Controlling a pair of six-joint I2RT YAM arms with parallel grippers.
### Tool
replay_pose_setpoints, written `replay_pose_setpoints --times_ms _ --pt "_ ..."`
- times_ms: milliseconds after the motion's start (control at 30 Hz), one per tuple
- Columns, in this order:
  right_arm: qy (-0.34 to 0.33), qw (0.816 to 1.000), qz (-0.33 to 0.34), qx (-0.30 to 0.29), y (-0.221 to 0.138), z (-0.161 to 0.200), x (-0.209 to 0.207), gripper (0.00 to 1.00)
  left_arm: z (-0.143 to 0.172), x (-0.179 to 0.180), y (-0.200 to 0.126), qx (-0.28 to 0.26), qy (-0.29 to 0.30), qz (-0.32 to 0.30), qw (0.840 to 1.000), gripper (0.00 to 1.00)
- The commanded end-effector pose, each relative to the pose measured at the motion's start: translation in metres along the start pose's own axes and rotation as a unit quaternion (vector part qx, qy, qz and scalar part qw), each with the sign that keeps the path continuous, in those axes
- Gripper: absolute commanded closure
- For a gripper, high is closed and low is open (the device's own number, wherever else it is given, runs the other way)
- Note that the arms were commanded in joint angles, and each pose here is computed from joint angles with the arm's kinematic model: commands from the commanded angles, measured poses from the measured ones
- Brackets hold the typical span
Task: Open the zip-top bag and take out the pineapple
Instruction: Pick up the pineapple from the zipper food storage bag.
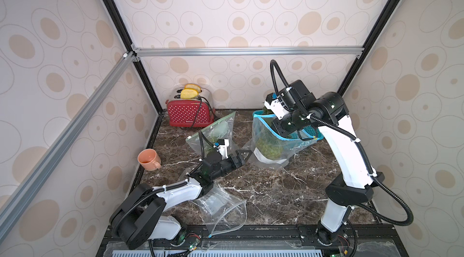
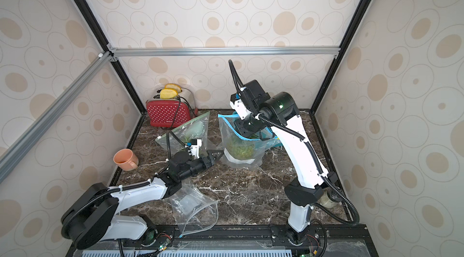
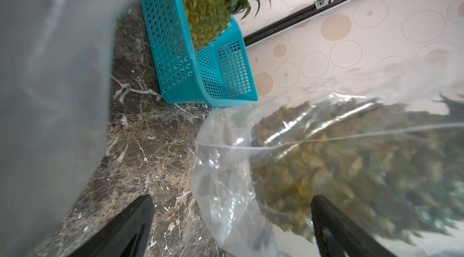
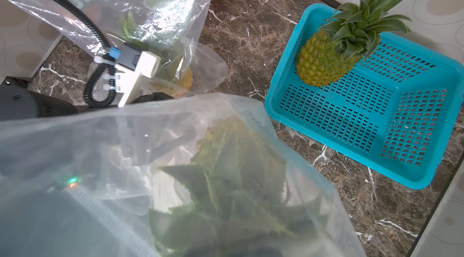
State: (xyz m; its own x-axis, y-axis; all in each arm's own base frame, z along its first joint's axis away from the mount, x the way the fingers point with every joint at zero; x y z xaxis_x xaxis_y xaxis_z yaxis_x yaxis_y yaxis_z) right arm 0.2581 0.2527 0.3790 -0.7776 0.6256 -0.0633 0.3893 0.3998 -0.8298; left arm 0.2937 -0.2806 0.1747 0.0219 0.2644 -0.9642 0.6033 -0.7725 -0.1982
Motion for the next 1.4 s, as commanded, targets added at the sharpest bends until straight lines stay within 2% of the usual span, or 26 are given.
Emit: replay_pose_setpoints --times_ms 0,67,100,233,300,400,533,633,767,867,1067,1367 --pt "-0.01 0.999 -0.004 -0.043 -0.032 -0.001 0.004 1.0 -0.014 -0.038 0.013 -0.027 -0.032 0.084 0.996 0.05" --pt "-0.011 0.999 -0.002 -0.048 -0.034 -0.002 0.003 1.0 -0.016 -0.038 0.02 -0.027 -0.044 0.097 0.994 0.14" --pt "-0.011 0.999 0.0 -0.049 -0.035 -0.002 0.002 1.0 -0.016 -0.037 0.023 -0.028 -0.049 0.1 0.993 0.23" --pt "-0.015 0.999 0.008 -0.048 -0.035 -0.001 0.0 1.0 -0.016 -0.033 0.031 -0.031 -0.056 0.099 0.993 0.77" --pt "-0.014 0.999 0.013 -0.051 -0.037 -0.001 -0.002 1.0 -0.015 -0.032 0.033 -0.031 -0.053 0.094 0.994 1.0" --pt "-0.015 0.998 0.015 -0.058 -0.041 -0.003 -0.002 1.0 -0.012 -0.031 0.033 -0.037 -0.039 0.068 0.996 1.0" --pt "-0.014 0.998 0.016 -0.067 -0.048 -0.004 -0.002 1.0 -0.004 -0.026 0.028 -0.052 0.02 -0.022 0.998 1.0" --pt "-0.015 0.997 0.018 -0.077 -0.057 -0.004 -0.002 1.0 -0.004 -0.016 0.018 -0.072 0.056 -0.095 0.991 1.0" --pt "-0.012 0.996 0.016 -0.092 -0.07 -0.002 0.0 1.0 -0.014 0.006 0.005 -0.115 0.065 -0.165 0.977 1.0" --pt "-0.01 0.995 0.016 -0.101 -0.081 0.002 0.001 1.0 -0.023 0.017 -0.009 -0.158 0.079 -0.222 0.959 1.0" --pt "-0.007 0.992 0.033 -0.118 -0.102 0.012 -0.002 1.0 -0.03 0.034 -0.028 -0.218 0.12 -0.338 0.908 1.0" --pt "-0.008 0.986 0.063 -0.153 -0.128 0.016 -0.009 1.0 -0.016 0.063 -0.003 -0.206 0.166 -0.425 0.866 1.0"
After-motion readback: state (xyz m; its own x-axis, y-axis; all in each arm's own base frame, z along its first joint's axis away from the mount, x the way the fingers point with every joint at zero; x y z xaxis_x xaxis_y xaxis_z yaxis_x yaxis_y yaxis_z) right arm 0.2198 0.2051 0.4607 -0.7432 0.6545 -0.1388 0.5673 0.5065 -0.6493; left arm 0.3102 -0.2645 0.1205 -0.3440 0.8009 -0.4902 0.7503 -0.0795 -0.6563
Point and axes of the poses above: each gripper's point midway between its finger pads, its own y axis out along the fingers, its own x axis along the line the jaws close on, z = x × y, the point moved 1 cm from there along -y, back along the fingers, and after that the axes turned 12 degrees about -y, right-handed, at the moved point
